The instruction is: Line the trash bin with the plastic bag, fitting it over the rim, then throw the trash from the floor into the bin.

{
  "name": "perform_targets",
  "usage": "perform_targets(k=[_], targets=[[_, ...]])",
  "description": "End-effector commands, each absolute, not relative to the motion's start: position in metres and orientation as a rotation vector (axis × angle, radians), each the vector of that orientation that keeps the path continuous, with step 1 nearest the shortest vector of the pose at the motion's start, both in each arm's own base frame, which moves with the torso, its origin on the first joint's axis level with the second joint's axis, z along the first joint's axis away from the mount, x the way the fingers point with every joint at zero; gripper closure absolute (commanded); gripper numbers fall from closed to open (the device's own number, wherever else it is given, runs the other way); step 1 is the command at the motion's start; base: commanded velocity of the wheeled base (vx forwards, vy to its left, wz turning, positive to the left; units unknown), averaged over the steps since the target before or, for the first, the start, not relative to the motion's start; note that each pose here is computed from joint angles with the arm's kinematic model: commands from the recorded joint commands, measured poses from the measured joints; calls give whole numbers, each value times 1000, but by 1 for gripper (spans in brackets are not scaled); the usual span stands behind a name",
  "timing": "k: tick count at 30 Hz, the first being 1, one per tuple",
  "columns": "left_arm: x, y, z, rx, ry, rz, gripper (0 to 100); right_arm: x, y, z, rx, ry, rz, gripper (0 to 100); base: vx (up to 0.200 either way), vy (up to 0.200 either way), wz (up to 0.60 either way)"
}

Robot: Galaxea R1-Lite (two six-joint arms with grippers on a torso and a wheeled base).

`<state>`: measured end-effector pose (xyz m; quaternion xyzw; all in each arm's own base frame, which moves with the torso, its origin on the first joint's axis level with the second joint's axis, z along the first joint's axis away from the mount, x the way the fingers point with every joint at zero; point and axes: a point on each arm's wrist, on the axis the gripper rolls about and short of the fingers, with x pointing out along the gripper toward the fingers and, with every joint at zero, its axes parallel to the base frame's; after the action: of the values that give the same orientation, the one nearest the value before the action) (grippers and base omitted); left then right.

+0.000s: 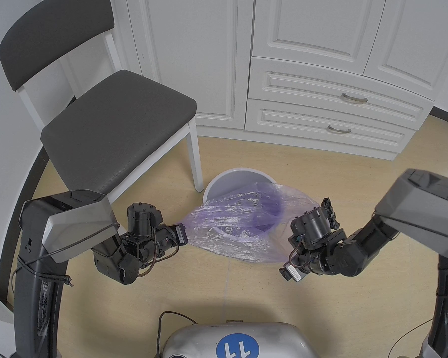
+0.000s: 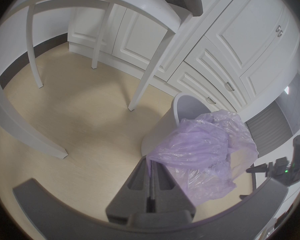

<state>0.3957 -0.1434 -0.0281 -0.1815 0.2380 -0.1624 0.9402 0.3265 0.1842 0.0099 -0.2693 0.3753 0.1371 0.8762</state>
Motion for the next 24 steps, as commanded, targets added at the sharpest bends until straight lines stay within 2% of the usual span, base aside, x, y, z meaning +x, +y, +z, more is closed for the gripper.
perform_targets(k=[1,7,11,15,24], targets=[[395,-144,-18,-375,467,-339,100,297,171,80,-564,632,327,0,0,0,0],[393,-144,-14,-375,461,-342,100,304,194,102,-573,523,358,0,0,0,0],[391,-145,-10,-375,458,-347,100,331,215,92,-569,502,350,0,0,0,0],[388,-146,-6,-375,454,-351,100,376,229,69,-578,484,226,0,0,0,0],[388,-147,-6,-373,454,-353,100,437,229,37,-558,449,89,0,0,0,0]])
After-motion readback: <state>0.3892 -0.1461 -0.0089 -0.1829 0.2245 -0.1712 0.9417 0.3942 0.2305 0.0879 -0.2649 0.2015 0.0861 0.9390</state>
